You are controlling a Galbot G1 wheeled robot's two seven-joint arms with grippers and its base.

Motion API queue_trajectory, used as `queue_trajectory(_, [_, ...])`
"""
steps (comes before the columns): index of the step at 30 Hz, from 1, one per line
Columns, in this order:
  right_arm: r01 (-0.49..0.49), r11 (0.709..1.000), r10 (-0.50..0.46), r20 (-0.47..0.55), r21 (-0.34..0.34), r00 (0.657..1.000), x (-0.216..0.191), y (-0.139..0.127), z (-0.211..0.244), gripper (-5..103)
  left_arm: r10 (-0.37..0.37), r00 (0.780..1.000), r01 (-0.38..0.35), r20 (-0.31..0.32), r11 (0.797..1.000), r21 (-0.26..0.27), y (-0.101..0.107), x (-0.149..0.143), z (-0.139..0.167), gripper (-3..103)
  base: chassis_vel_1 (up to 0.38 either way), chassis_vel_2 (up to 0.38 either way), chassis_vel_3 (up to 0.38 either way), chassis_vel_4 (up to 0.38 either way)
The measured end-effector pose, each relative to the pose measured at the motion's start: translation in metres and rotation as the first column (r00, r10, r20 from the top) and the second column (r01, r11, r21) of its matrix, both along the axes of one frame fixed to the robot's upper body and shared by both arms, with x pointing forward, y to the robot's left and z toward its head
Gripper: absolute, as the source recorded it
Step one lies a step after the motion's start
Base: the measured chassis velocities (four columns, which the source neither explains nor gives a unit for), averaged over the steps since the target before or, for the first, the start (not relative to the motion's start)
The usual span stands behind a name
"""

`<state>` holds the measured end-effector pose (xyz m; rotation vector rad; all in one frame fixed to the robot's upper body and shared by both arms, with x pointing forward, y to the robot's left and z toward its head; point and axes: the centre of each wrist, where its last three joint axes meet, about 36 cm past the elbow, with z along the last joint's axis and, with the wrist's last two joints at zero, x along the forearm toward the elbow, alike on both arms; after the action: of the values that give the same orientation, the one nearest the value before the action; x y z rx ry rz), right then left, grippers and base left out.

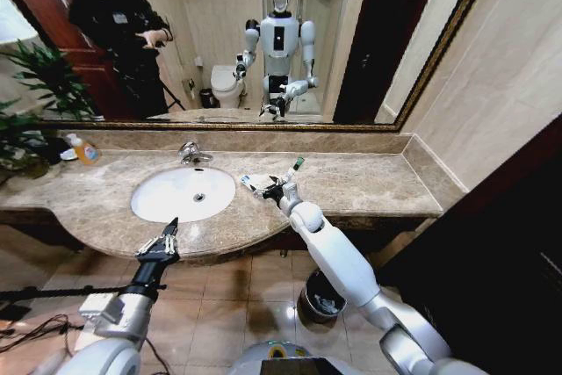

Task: Pick up the trash from the sink and place it in the trash bin.

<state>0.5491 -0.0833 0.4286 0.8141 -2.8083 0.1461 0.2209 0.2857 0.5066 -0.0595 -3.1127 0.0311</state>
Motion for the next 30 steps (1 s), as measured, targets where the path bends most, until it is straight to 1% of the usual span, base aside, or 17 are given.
queue_trajectory(5, [-0.001,1.000,0.001,-0.020,-0.018,1.000,0.004,0.006,-0.008,95,0.000,1.000,0.000,0.000,1.000,0.000,0.000,0.000,0.000,0,0.000,0.000,0.000,0.000])
queue_trajectory(7, [0.000,1.000,0.000,-0.023,-0.017,1.000,0.005,0.008,-0.010,93,0.000,1.000,0.000,0.000,1.000,0.000,0.000,0.000,0.000,0,0.000,0.000,0.000,0.000])
queue_trajectory(10, [0.001,1.000,-0.001,-0.030,-0.017,1.000,0.005,0.013,-0.014,87,0.000,1.000,0.000,0.000,1.000,0.000,0.000,0.000,0.000,0,0.000,0.000,0.000,0.000])
queue_trajectory(12, [0.002,1.000,-0.003,-0.033,-0.019,0.999,0.005,0.015,-0.016,86,0.000,1.000,0.000,0.000,1.000,0.000,0.000,0.000,0.000,0,0.000,0.000,0.000,0.000])
queue_trajectory(14, [0.008,1.000,-0.008,-0.036,-0.020,0.999,0.008,0.016,-0.018,80,0.000,1.000,0.000,0.000,1.000,0.000,0.000,0.000,0.000,0,0.000,0.000,0.000,0.000])
queue_trajectory(16, [0.009,1.000,-0.009,-0.036,-0.020,0.999,0.008,0.016,-0.018,80,0.000,1.000,0.000,0.000,1.000,0.000,0.000,0.000,0.000,0,0.000,0.000,0.000,0.000])
queue_trajectory(19, [0.013,1.000,-0.013,-0.032,-0.023,0.999,0.010,0.015,-0.018,66,0.000,1.000,0.000,0.000,1.000,0.000,0.000,0.000,0.000,0,0.000,0.000,0.000,0.000])
queue_trajectory(20, [0.013,1.000,-0.013,-0.032,-0.023,0.999,0.010,0.015,-0.018,66,0.000,1.000,0.000,0.000,1.000,0.000,0.000,0.000,0.000,0,0.000,0.000,0.000,0.000])
queue_trajectory(23, [0.016,1.000,-0.016,-0.029,-0.025,0.999,0.010,0.013,-0.018,51,0.000,1.000,0.000,0.000,1.000,0.000,0.000,0.000,0.000,0,0.000,0.000,0.000,0.000])
queue_trajectory(24, [0.016,1.000,-0.016,-0.029,-0.025,0.999,0.010,0.013,-0.018,51,0.000,1.000,0.000,0.000,1.000,0.000,0.000,0.000,0.000,0,0.000,0.000,0.000,0.000])
queue_trajectory(25, [0.016,1.000,-0.016,-0.029,-0.026,0.999,0.010,0.012,-0.018,45,0.000,1.000,0.000,0.000,1.000,0.000,0.000,0.000,0.000,0,0.000,0.000,0.000,0.000])
queue_trajectory(26, [0.015,1.000,-0.016,-0.028,-0.026,0.999,0.010,0.012,-0.018,45,0.000,1.000,0.000,0.000,1.000,0.000,0.000,0.000,0.000,0,0.000,0.000,0.000,0.000])
queue_trajectory(28, [0.013,1.000,-0.014,-0.028,-0.026,1.000,0.008,0.012,-0.018,34,0.000,1.000,0.000,0.000,1.000,0.000,0.000,0.000,0.000,0,0.000,0.000,0.000,0.000])
queue_trajectory(29, [0.013,1.000,-0.014,-0.028,-0.026,1.000,0.008,0.012,-0.018,34,0.000,1.000,0.000,0.000,1.000,0.000,0.000,0.000,0.000,0,0.000,0.000,0.000,0.000])
queue_trajectory(30, [0.015,1.000,-0.016,-0.027,-0.025,1.000,0.008,0.013,-0.018,30,0.000,1.000,0.000,0.000,1.000,0.000,0.000,0.000,0.000,0,0.000,0.000,0.000,0.000])
